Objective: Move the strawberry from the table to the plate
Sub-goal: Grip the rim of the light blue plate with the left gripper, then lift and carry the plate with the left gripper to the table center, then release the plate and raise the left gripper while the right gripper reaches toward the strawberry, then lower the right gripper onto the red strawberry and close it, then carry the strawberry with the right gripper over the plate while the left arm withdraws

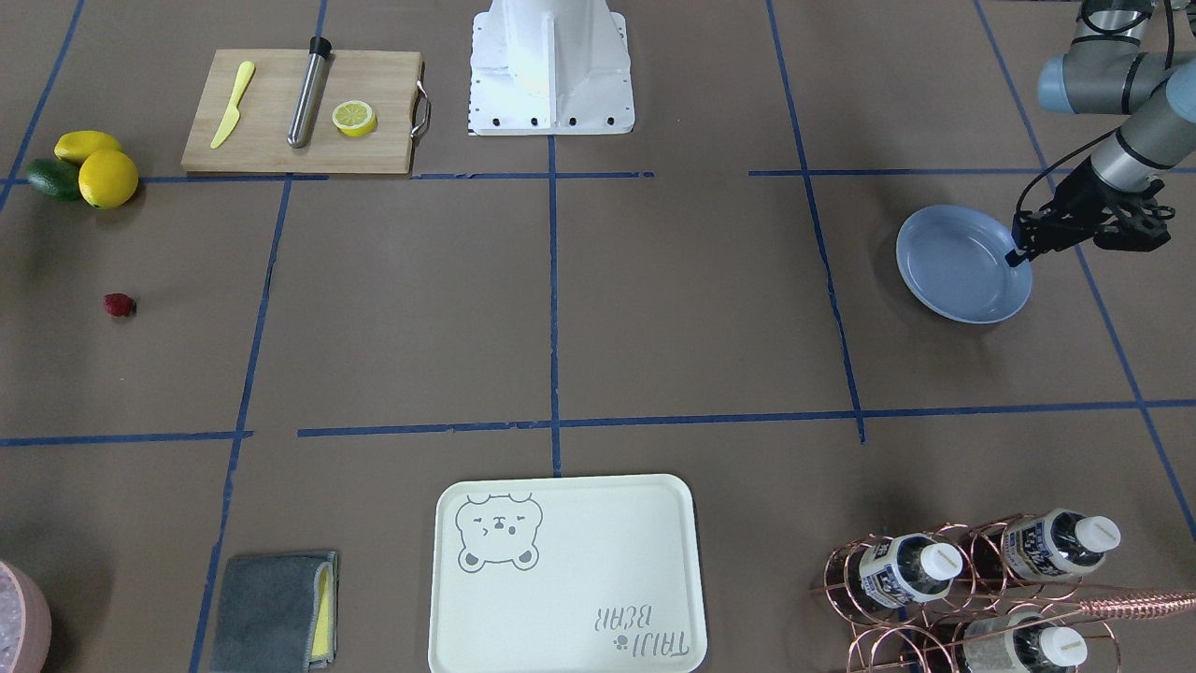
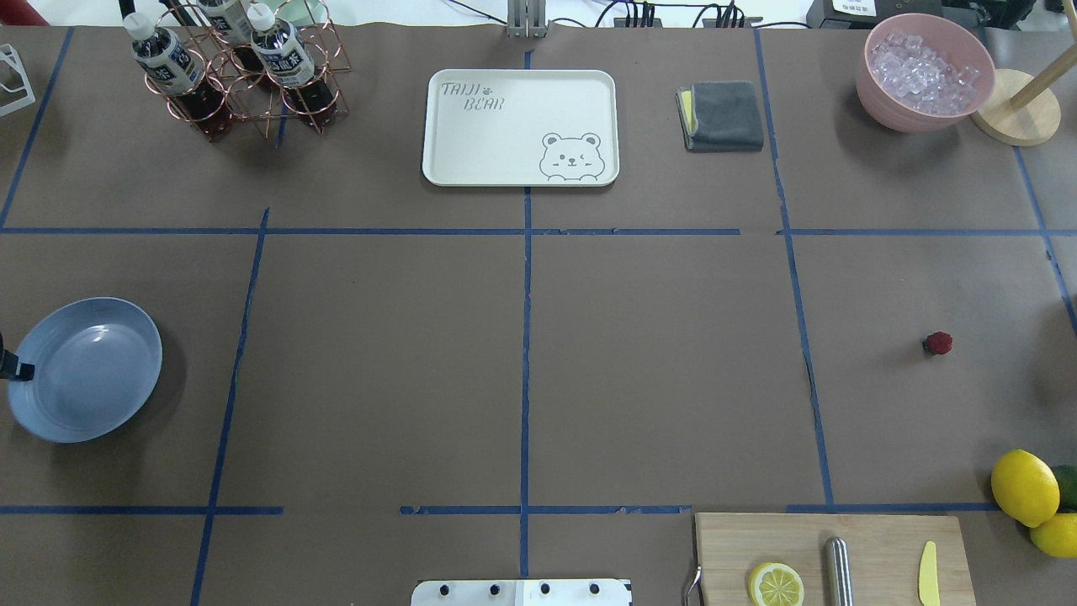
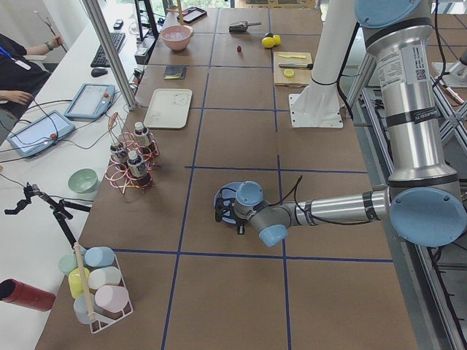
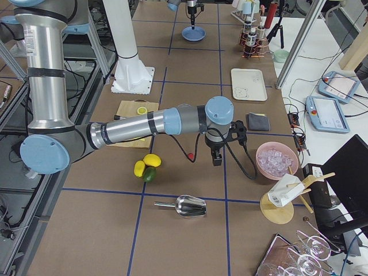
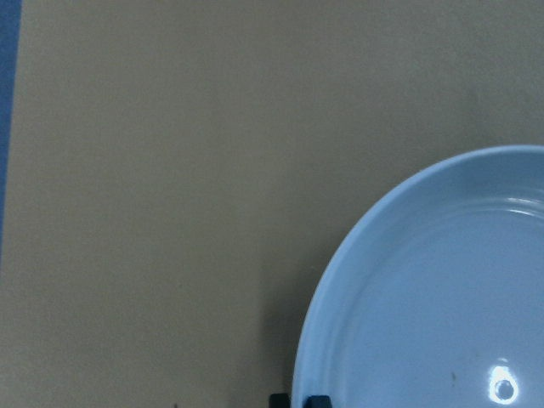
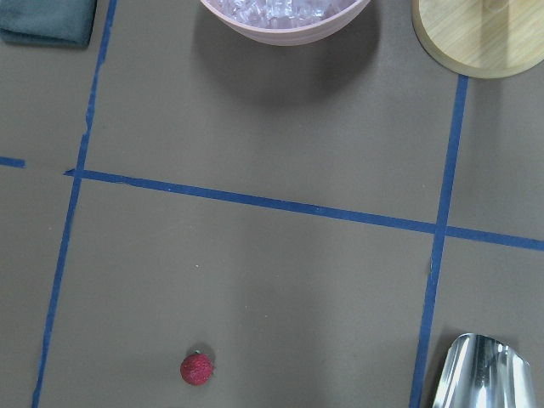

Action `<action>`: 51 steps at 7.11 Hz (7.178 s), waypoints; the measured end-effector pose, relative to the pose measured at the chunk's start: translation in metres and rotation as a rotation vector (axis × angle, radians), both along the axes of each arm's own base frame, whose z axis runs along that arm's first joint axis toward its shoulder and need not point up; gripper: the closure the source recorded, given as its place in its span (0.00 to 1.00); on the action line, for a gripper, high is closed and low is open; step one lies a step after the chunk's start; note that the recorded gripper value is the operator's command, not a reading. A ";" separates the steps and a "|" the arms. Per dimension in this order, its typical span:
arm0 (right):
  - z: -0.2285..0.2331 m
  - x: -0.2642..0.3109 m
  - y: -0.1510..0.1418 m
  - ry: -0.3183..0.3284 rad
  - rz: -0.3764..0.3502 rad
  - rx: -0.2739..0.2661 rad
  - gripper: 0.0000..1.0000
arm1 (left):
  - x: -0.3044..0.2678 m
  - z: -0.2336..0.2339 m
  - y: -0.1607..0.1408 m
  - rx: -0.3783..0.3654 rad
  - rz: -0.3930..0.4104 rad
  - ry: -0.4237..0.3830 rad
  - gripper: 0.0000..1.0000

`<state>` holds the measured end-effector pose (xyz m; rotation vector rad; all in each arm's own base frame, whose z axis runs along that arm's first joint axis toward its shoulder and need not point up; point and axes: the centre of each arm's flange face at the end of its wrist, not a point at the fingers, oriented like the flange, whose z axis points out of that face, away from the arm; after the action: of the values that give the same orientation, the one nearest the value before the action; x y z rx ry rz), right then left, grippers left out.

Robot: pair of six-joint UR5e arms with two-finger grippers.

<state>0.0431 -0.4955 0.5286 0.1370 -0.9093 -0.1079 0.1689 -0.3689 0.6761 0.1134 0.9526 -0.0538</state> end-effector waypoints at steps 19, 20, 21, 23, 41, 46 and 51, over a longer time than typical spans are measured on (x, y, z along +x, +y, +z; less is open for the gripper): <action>-0.085 -0.152 0.014 0.011 0.156 -0.091 0.00 | 0.370 -0.425 0.014 -0.442 -0.277 0.166 0.00; -0.084 -0.153 0.015 0.011 0.155 -0.091 0.00 | 0.373 -0.420 0.014 -0.440 -0.275 0.157 0.00; -0.081 -0.155 0.017 0.016 0.151 -0.095 0.00 | 0.369 -0.425 0.015 -0.434 -0.271 0.167 0.00; -0.057 -0.168 0.035 0.049 0.139 -0.085 0.00 | 0.325 -0.456 -0.009 -0.393 -0.301 0.217 0.00; 0.069 -0.271 0.078 0.113 0.053 -0.085 0.67 | 0.212 -0.474 -0.084 -0.266 -0.349 0.166 0.00; 0.059 -0.269 0.078 0.099 0.052 -0.069 1.00 | 0.209 -0.478 -0.084 -0.262 -0.351 0.175 0.00; -0.136 -0.292 0.028 0.022 0.058 -0.058 1.00 | 0.158 -0.467 -0.119 -0.098 -0.317 0.054 0.00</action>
<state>-0.2489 -0.4675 0.3921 0.1078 -0.8845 -0.0293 0.3272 -0.4881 0.2090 0.1728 0.9776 -0.3971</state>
